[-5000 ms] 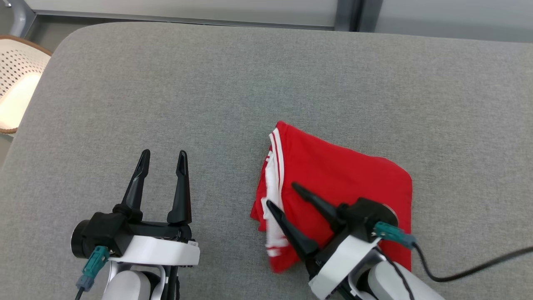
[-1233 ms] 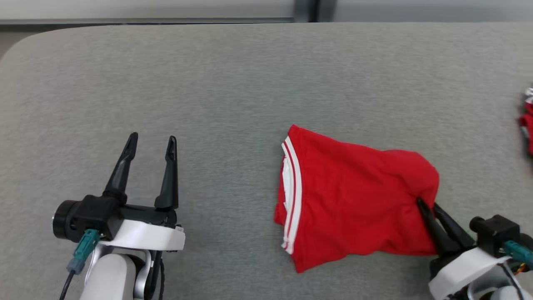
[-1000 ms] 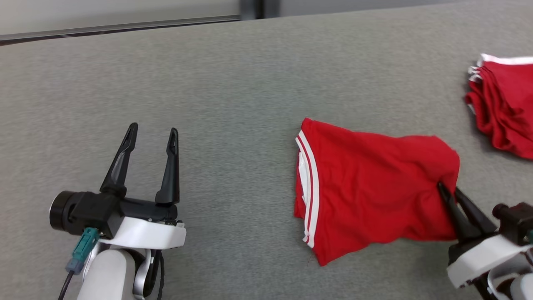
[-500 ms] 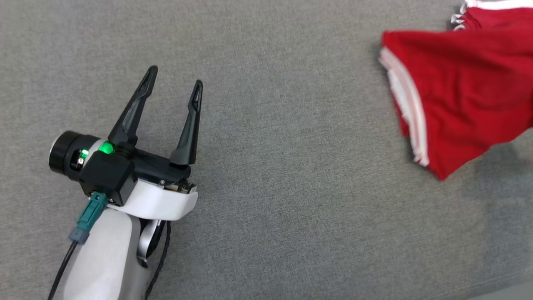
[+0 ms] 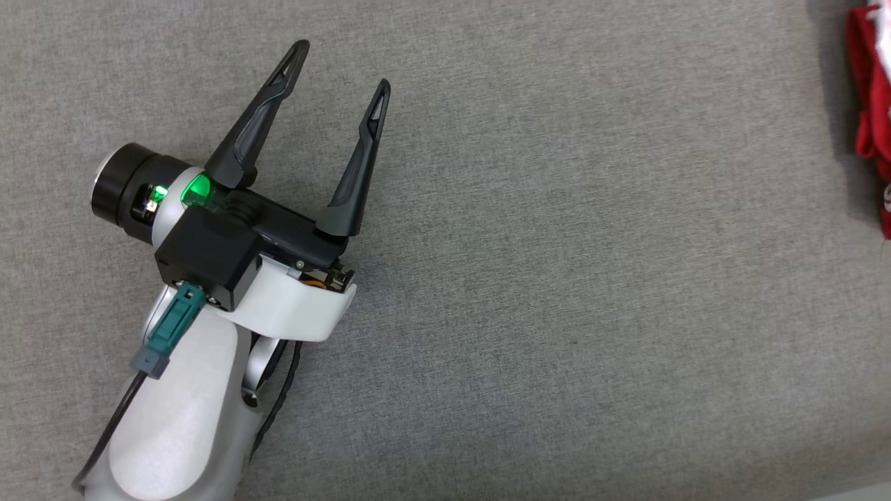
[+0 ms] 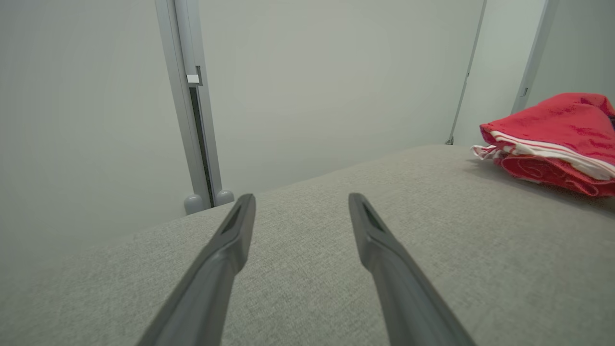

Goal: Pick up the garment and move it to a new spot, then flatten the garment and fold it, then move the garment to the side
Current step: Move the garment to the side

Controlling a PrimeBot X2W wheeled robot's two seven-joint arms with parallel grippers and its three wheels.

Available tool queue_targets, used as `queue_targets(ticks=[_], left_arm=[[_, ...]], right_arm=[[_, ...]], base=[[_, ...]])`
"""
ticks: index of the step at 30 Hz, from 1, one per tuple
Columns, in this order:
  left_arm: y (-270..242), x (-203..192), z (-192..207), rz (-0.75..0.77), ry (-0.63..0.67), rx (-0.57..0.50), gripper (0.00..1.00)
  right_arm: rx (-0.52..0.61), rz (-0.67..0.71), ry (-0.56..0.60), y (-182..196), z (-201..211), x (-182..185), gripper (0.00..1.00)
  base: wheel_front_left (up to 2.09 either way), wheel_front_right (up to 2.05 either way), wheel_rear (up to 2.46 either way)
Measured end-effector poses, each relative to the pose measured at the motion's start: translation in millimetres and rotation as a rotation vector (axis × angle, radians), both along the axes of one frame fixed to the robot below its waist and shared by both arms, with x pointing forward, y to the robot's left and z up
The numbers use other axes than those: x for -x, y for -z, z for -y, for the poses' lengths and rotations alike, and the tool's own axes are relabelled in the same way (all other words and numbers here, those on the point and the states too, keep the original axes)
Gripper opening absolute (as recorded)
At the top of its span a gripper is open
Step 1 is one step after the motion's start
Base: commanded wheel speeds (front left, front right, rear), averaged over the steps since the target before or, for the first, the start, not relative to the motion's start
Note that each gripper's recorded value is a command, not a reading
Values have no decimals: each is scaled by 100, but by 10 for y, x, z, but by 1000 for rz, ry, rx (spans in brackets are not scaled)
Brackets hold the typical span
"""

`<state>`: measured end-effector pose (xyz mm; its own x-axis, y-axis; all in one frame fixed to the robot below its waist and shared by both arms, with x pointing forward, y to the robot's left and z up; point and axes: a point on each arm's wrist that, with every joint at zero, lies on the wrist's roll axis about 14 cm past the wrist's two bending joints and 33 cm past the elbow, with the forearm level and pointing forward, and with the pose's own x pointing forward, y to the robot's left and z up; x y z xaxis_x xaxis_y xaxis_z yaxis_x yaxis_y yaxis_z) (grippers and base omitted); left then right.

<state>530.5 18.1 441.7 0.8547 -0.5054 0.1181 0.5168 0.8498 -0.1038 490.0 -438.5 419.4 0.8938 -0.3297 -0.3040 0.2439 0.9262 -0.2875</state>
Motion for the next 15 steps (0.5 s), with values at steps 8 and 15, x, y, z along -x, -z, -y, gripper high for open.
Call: queue_targets(ticks=[8,15], left_arm=[[92,-19,-76,-15,-10,-26,100],[-1,107,-184,-31,-56,-20,100]], right_arm=[[-1,-4,61,247,103,14,100],[12,151,-1,-185,-154,60,100]], base=[[0,0,0],[0,0,0]])
